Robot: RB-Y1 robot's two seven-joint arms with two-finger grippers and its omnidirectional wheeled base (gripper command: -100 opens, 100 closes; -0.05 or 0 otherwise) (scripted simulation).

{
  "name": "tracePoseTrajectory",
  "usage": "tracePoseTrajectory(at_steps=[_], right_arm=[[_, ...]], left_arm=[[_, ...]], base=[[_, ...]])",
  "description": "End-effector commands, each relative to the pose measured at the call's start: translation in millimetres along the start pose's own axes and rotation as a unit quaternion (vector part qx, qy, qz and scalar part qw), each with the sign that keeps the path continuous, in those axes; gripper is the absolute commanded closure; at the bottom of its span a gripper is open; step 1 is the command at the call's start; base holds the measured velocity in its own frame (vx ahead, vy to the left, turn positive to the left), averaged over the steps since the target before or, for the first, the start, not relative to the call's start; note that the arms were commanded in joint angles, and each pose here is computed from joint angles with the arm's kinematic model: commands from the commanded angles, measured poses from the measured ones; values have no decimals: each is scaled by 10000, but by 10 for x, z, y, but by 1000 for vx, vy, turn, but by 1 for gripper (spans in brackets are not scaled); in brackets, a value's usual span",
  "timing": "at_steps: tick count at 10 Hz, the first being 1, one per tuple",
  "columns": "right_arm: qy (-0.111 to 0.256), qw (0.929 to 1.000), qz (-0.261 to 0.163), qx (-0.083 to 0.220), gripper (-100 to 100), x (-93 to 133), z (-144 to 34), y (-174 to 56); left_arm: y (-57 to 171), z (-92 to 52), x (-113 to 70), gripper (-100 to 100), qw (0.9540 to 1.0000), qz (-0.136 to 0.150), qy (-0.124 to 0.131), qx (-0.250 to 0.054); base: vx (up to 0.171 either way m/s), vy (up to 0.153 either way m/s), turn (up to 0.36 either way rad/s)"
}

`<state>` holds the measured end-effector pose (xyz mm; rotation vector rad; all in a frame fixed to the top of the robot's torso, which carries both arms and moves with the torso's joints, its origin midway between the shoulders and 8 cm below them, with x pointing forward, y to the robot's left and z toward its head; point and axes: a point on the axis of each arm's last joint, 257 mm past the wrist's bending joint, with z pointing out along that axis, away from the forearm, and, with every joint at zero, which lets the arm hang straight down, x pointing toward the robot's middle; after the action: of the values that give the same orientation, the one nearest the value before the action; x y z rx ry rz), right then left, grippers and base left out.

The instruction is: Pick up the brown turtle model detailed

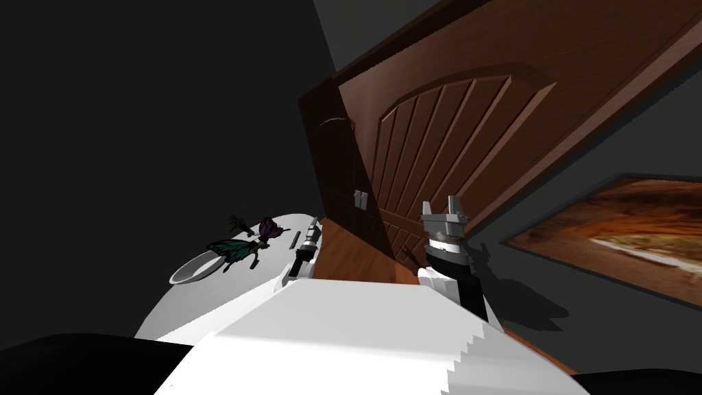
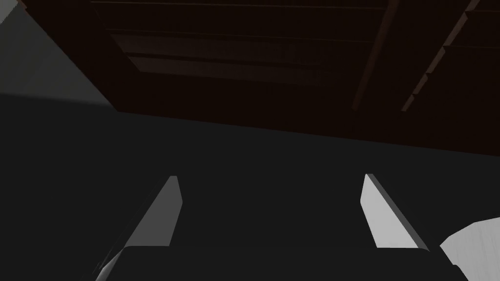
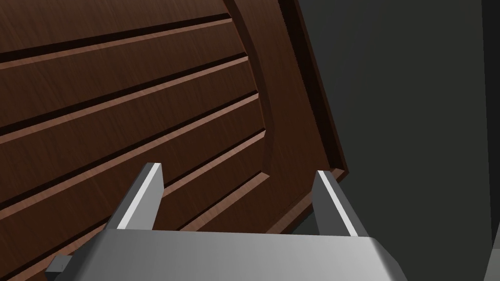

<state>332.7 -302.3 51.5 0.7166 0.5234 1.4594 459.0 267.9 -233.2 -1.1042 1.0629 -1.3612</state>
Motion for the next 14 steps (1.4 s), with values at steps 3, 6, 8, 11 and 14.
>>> tracePoseTrajectory(at_steps=[3,6,8,11,14], right_arm=[[0,10000,0,0,0,0,0,0],[0,10000,0,0,0,0,0,0],[0,10000,0,0,0,0,0,0],[0,10000,0,0,0,0,0,0],[0,10000,0,0,0,0,0,0]], left_arm=[[372,-15,-84,-100,9992,-163,-54,-358],[661,-80,-160,-100,9975,-231,-121,-651],[847,-114,-219,-100,9959,-295,-167,-839],[1050,-168,-287,-100,9936,-355,-227,-1051],[1247,-181,-384,-100,9906,-467,-298,-1250]], base=[[-6,12,-47],[-6,14,-38],[-5,12,-40],[-6,10,-26],[-6,9,-47]])
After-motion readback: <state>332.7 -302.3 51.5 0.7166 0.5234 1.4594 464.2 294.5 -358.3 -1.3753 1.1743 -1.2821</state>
